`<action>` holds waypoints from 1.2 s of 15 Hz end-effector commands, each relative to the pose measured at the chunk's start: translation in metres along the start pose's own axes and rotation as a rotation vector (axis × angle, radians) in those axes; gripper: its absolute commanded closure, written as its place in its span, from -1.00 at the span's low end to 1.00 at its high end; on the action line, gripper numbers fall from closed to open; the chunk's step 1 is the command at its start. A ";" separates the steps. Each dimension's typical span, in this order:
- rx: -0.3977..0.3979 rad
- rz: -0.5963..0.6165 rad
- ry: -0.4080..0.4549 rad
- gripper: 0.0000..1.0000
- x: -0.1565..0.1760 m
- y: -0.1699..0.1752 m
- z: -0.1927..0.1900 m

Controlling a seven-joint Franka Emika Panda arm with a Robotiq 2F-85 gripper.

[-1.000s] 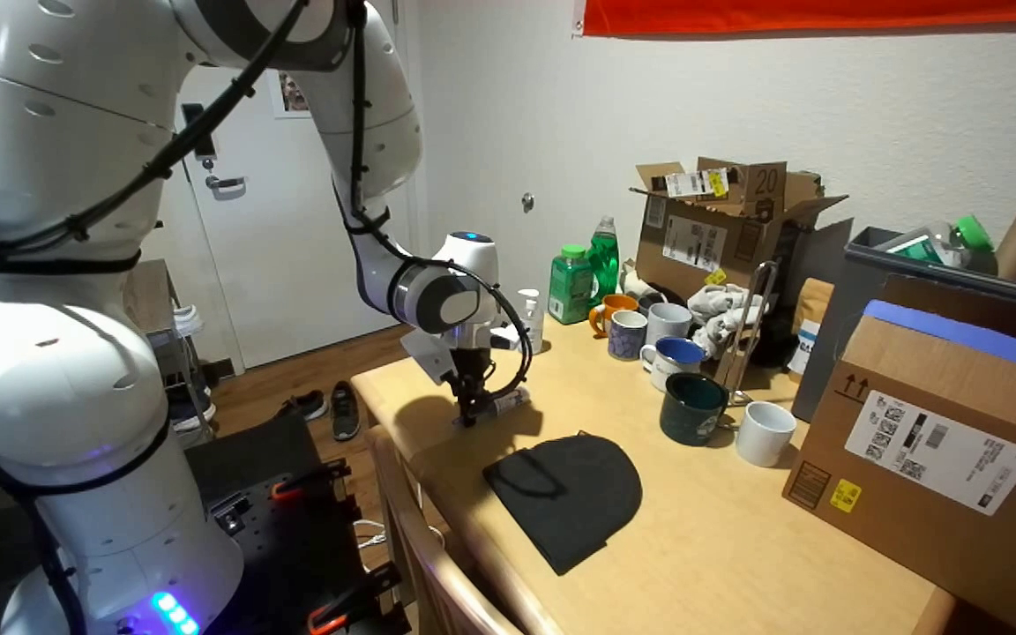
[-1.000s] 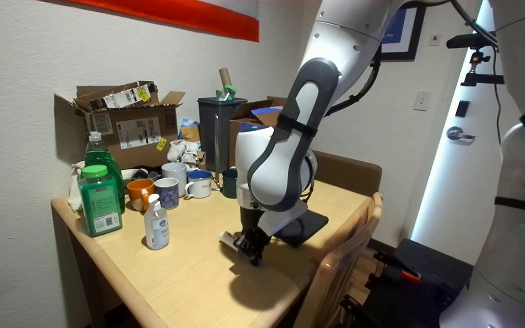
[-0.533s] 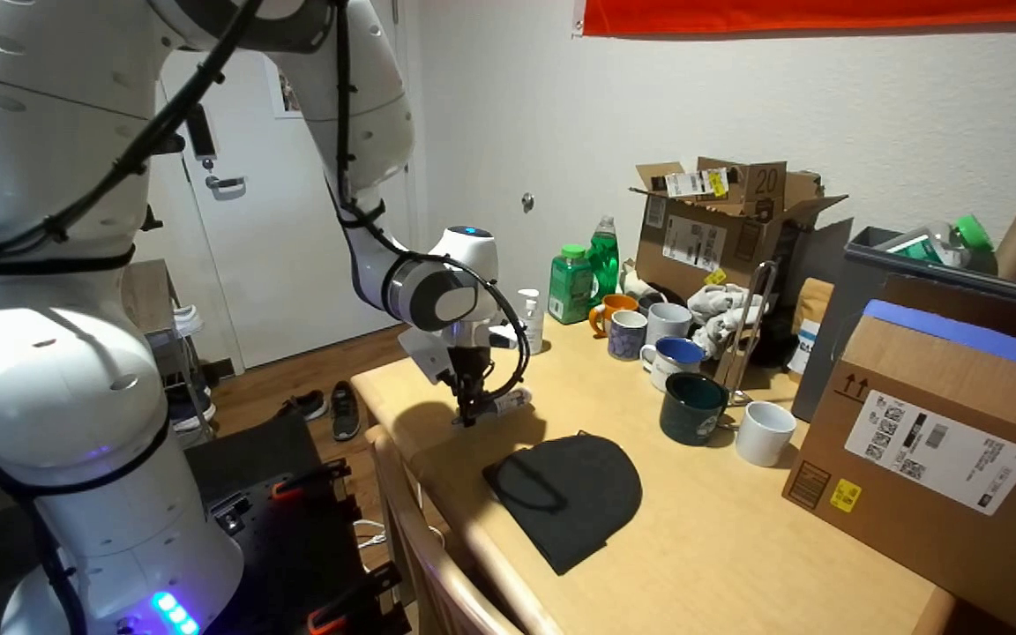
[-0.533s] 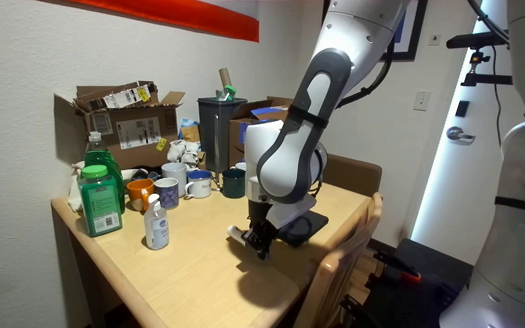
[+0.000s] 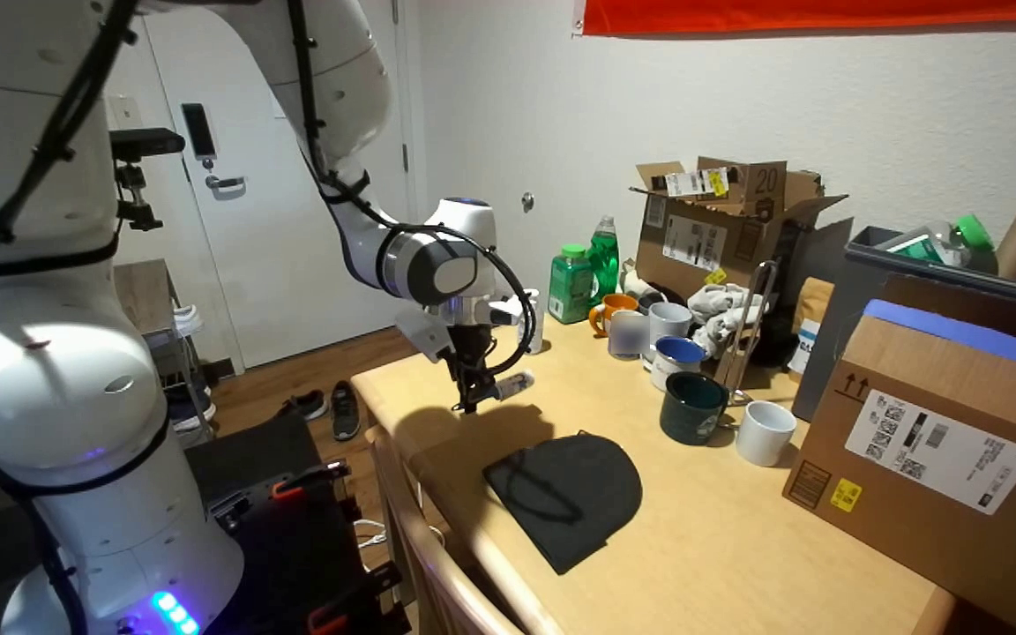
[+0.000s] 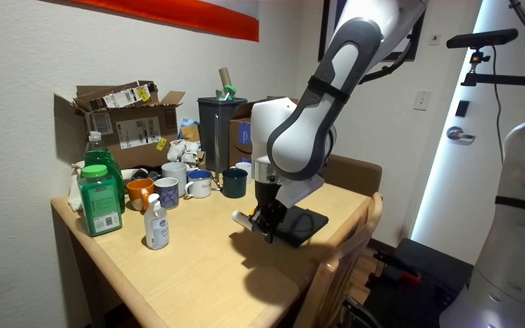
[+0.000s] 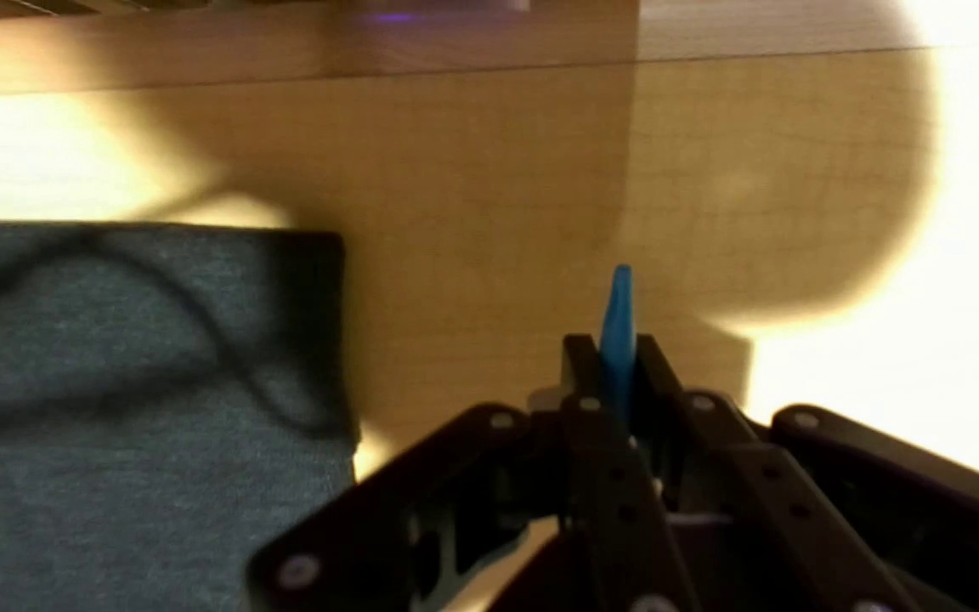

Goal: Roll the lint roller on the beanie

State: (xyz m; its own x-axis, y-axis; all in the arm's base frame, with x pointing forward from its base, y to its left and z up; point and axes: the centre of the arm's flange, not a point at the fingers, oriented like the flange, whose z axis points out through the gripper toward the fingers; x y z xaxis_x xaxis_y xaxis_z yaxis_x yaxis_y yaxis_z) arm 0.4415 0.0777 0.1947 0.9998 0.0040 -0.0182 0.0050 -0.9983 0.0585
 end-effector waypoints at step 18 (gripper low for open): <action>0.123 0.164 -0.072 0.77 0.000 0.108 0.014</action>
State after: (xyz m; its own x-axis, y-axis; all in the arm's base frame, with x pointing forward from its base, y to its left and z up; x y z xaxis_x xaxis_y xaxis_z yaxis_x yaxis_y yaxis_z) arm 0.4413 -0.0313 0.1872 0.9832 -0.1586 -0.0903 -0.1639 -0.9849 -0.0555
